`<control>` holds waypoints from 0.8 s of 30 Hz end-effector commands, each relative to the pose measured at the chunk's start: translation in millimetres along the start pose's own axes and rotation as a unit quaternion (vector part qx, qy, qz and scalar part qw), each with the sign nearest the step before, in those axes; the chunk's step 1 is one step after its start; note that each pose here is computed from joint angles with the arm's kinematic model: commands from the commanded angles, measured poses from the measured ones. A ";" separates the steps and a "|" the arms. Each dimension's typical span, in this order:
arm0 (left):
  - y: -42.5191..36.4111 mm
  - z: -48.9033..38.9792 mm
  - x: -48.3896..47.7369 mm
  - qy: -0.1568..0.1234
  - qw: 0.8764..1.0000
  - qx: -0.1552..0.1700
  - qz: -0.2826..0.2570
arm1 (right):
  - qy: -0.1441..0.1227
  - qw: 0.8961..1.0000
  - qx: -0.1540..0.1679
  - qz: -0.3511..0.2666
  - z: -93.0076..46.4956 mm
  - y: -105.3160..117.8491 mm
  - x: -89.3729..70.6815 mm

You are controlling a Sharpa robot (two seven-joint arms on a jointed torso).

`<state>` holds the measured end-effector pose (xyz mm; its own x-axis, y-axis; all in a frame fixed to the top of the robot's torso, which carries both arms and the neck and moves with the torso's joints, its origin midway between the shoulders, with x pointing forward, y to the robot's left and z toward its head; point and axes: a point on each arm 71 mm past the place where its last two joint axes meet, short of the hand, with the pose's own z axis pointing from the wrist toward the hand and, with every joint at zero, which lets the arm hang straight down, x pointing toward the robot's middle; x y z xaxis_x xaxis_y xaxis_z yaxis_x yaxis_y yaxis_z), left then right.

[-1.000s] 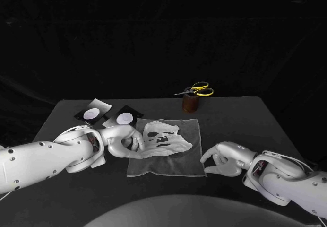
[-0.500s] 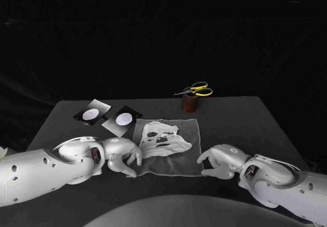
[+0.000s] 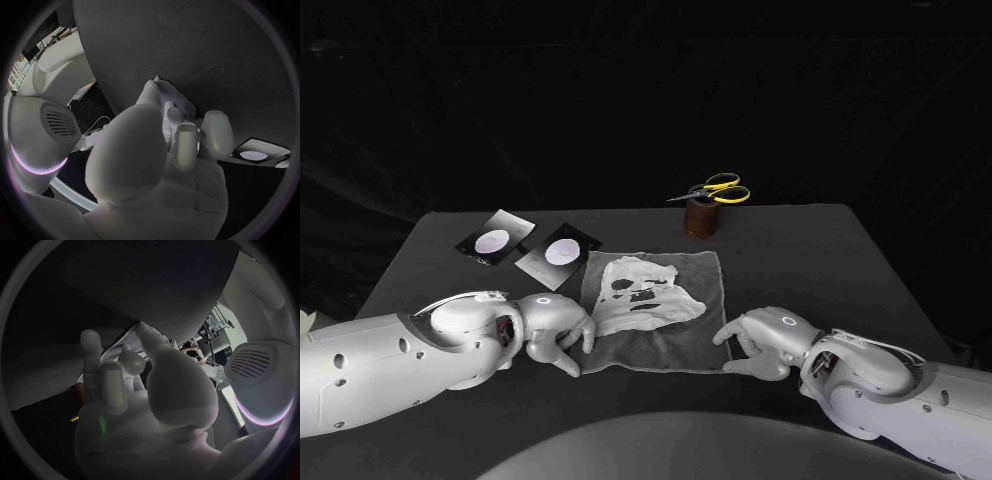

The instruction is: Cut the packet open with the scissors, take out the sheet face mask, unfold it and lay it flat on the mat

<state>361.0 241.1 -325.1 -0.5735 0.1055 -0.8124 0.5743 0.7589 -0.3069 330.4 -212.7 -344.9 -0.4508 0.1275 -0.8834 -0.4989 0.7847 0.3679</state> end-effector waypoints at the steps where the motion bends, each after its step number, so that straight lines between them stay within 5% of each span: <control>1: 1.5 1.7 8.2 0.018 1.000 -0.010 0.019 | 0.023 1.000 0.006 -0.020 -1.0 -1.2 8.9; 11: 1.8 5.4 21.8 0.028 0.999 -0.012 0.022 | 0.036 0.999 0.011 -0.038 -1.1 -4.0 13.3; 24: 1.6 7.3 23.8 0.021 0.999 -0.007 0.026 | 0.048 0.996 0.016 -0.069 1.7 -7.2 18.4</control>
<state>361.5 236.6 -331.7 -0.5472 0.0992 -0.8311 0.5956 0.7438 -0.3034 329.7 -203.7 -345.9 -0.4116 0.0753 -0.9083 -0.5645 0.7614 0.3189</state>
